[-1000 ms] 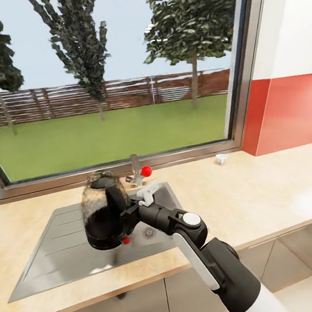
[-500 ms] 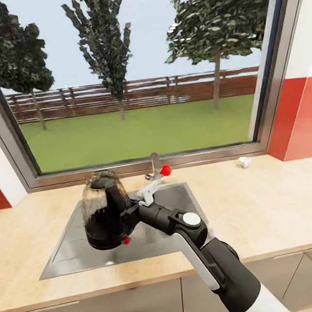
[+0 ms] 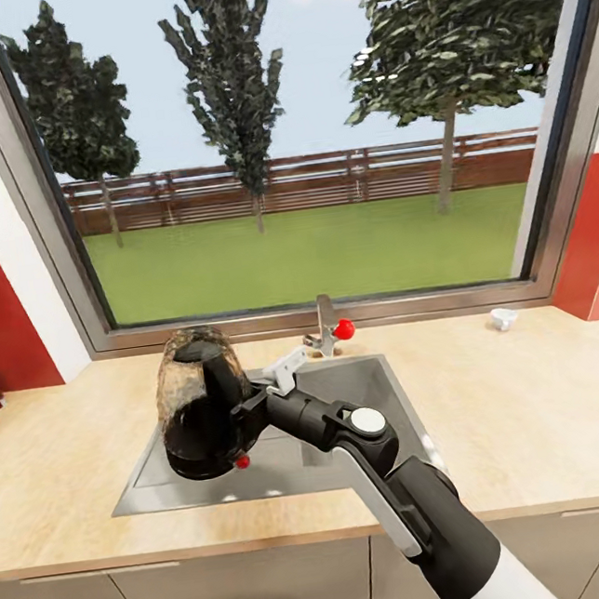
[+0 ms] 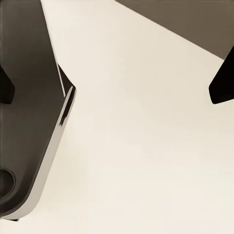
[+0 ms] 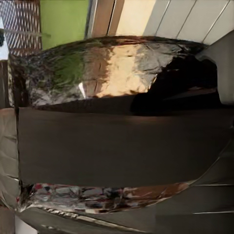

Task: Set up a coffee station on the kitchen countertop: keep the coffee maker on the countertop, move the bottle of coffee from the kitchen shelf to the counter next to the coffee maker, place a paper coffee filter on top of the coffee maker, put the saucer next to the coffee maker with the coffee cup on the saucer, and place the electric kettle next to the coffee maker.

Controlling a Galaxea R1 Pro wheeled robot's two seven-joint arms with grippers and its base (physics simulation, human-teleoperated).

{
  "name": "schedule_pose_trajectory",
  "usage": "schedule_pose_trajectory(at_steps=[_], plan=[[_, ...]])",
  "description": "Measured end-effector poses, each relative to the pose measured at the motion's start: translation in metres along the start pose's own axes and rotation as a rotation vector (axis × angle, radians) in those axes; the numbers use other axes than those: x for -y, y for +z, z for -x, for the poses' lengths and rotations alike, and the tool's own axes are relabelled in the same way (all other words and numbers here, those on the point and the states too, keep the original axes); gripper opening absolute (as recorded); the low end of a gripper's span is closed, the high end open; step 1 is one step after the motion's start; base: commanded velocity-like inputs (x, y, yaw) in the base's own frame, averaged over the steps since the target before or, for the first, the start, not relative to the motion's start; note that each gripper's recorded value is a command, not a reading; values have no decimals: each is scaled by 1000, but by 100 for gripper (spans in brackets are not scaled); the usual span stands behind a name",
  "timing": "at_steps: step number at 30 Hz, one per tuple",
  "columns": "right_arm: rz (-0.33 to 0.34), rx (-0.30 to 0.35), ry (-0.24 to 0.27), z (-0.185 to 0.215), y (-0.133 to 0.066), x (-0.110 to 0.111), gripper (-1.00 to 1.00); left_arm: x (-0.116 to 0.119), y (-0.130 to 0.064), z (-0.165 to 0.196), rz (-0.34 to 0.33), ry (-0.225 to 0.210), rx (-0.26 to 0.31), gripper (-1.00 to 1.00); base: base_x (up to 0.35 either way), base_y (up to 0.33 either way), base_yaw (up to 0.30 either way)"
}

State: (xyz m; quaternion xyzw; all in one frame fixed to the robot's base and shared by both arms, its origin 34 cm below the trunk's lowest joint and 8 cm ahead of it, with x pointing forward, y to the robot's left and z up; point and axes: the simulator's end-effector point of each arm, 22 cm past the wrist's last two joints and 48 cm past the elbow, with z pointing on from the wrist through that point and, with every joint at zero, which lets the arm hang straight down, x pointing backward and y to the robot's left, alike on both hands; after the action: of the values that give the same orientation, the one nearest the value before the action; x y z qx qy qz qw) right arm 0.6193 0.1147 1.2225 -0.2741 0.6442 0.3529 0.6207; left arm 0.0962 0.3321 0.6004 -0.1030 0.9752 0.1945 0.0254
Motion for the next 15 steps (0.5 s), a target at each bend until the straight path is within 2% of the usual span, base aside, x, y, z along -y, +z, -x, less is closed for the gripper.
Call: schedule_pose_trajectory(at_steps=[15], plan=[[1, 11, -17, 9, -3, -5, -100, 3, 0, 7, -5, -12, 18, 100, 0, 0, 117]])
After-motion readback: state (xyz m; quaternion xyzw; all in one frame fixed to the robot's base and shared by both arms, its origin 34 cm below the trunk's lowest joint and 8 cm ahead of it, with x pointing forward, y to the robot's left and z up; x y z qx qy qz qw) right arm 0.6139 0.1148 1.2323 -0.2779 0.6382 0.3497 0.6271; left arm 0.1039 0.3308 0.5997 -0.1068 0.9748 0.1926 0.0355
